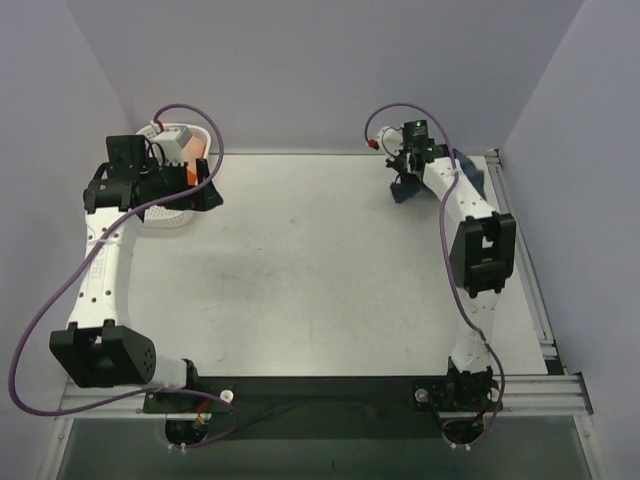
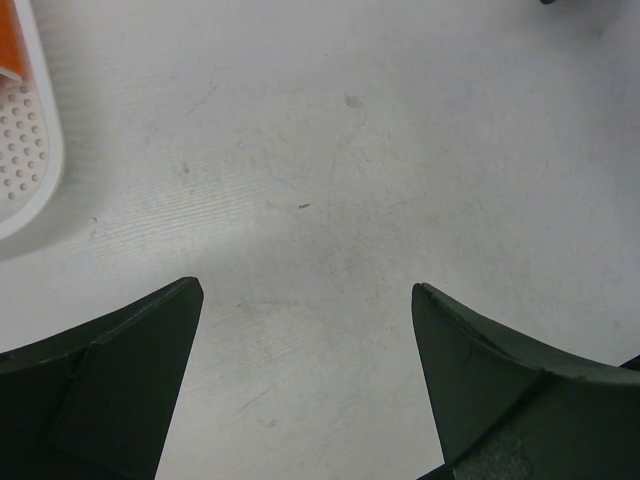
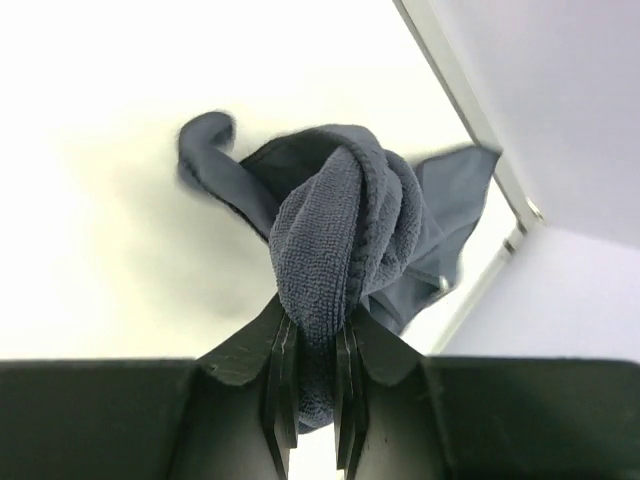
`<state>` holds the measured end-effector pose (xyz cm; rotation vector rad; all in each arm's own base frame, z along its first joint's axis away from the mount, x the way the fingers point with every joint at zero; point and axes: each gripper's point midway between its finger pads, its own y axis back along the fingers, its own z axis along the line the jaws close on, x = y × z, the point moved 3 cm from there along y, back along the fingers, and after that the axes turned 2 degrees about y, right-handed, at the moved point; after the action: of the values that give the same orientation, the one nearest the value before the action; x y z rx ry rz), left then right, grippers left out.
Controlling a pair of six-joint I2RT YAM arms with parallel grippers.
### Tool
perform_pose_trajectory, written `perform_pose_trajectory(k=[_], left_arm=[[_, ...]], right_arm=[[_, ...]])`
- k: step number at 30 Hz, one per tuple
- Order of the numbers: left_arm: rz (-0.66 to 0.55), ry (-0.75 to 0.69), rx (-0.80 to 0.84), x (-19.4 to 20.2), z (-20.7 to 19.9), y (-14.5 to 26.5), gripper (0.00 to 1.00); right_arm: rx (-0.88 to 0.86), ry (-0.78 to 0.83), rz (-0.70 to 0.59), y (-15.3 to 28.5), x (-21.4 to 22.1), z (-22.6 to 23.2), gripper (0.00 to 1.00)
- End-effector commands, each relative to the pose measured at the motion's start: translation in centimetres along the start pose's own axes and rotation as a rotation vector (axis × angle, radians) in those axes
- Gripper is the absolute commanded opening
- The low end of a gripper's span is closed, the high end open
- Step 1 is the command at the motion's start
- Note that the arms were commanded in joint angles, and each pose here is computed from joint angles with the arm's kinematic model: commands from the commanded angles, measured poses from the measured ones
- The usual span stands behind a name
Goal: Roll the towels
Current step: Grab a towel with the right arm, then move the towel to the center of the board
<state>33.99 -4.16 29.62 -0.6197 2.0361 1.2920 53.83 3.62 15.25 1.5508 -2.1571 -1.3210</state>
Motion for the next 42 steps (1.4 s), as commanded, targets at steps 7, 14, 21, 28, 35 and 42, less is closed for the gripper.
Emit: perform_pose_trajectory(k=[7, 14, 21, 28, 35, 42], left_arm=[[-0.094, -0.045, 0.132, 0.4, -2.6, 3.2, 0.97], [-0.033, -0.023, 0.253, 4.1, -3.2, 2.3, 0.97], [0.036, -0.145, 0.225, 6.8, -2.7, -0.2, 0.97], [0.165, -0.223, 0.236, 5.8, -5.0, -9.2, 0.72], [0.183, -0.265, 0.237, 2.2, -7.5, -18.1, 0.75], [0.176, -0.314, 0.247, 1.2, -9.2, -25.5, 0.79]], right_arm=[[-0.524, -0.430, -0.037, 13.7, -3.5, 16.0, 0.00], [-0.989, -0.498, -0.092, 20.0, -5.0, 25.9, 0.30], [-0.910, -0.570, -0.197, 22.2, -1.6, 21.5, 0.73], [-0.540, -0.665, 0.036, 13.7, 2.8, 15.4, 0.57], [-0.418, -0.745, 0.138, 7.9, 3.6, 12.7, 0.54], [-0.355, -0.737, 0.246, 3.7, 5.0, 12.7, 0.56]])
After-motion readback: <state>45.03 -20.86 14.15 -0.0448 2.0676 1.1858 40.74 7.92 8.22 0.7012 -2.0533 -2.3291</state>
